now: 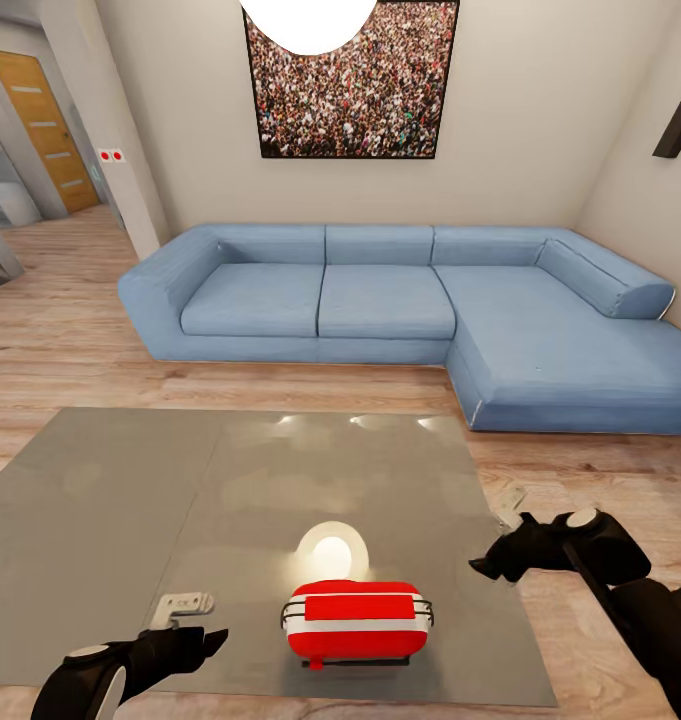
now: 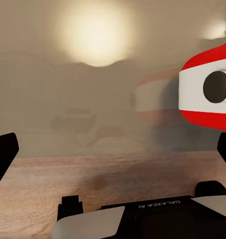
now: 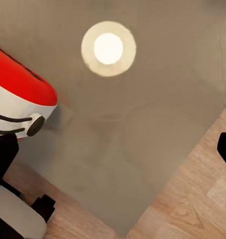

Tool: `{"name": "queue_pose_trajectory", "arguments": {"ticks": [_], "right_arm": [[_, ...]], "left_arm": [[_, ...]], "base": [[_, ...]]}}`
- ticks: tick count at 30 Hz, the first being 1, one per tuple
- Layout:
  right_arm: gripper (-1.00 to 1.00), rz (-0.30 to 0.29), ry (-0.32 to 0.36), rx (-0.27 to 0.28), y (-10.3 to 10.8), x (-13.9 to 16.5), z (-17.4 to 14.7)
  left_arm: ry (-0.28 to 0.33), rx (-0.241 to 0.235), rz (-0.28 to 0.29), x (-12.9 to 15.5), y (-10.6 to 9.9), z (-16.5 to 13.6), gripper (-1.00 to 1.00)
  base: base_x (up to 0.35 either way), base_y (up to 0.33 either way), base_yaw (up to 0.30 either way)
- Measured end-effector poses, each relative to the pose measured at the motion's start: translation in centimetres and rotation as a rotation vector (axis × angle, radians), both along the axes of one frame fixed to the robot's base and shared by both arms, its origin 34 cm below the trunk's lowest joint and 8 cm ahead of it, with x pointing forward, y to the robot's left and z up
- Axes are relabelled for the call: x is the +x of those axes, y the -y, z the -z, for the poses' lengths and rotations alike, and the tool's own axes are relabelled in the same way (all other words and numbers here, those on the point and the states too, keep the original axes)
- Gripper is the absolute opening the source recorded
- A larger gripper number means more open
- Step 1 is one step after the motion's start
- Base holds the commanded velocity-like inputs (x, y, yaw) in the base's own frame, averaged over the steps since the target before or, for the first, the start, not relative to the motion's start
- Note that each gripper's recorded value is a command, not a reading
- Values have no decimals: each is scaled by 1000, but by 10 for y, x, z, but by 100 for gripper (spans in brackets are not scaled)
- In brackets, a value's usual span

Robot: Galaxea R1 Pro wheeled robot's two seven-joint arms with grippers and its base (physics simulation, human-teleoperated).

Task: Turn on the radio receiver that's on the table in the living room.

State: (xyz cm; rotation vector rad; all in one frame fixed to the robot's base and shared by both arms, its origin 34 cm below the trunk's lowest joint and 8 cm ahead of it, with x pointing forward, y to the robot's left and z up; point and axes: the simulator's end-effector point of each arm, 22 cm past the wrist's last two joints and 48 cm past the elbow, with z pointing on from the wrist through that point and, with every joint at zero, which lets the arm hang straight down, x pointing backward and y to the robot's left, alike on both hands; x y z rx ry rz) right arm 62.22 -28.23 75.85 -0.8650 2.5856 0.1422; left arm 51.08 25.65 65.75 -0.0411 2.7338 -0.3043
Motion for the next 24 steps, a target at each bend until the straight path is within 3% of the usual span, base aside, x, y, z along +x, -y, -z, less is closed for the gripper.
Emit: {"name": "queue_pose_trajectory", "arguments": {"ticks": [5,9,16,21,24], "right_arm": [[100,-25,36,8,10,8,-10],[100,-43,19,18,13,4,-11],[100,-160,-112,179,-27,-31,-15],[100,-169,-113,126,-26,-32,-7],[100,-204,-118,76,-43,-36,5]], "left_arm": [[0,0,-1,0,0,0,100],[0,0,-1,0,0,0,100],[0,0,-2,0,0,0,100],[-4,1,-3,-1,-1,1,100],[-5,0,-4,-1,-1,2,100]], "base": [[0,0,0],[0,0,0],[0,0,0],[0,0,0],[0,0,0]]}}
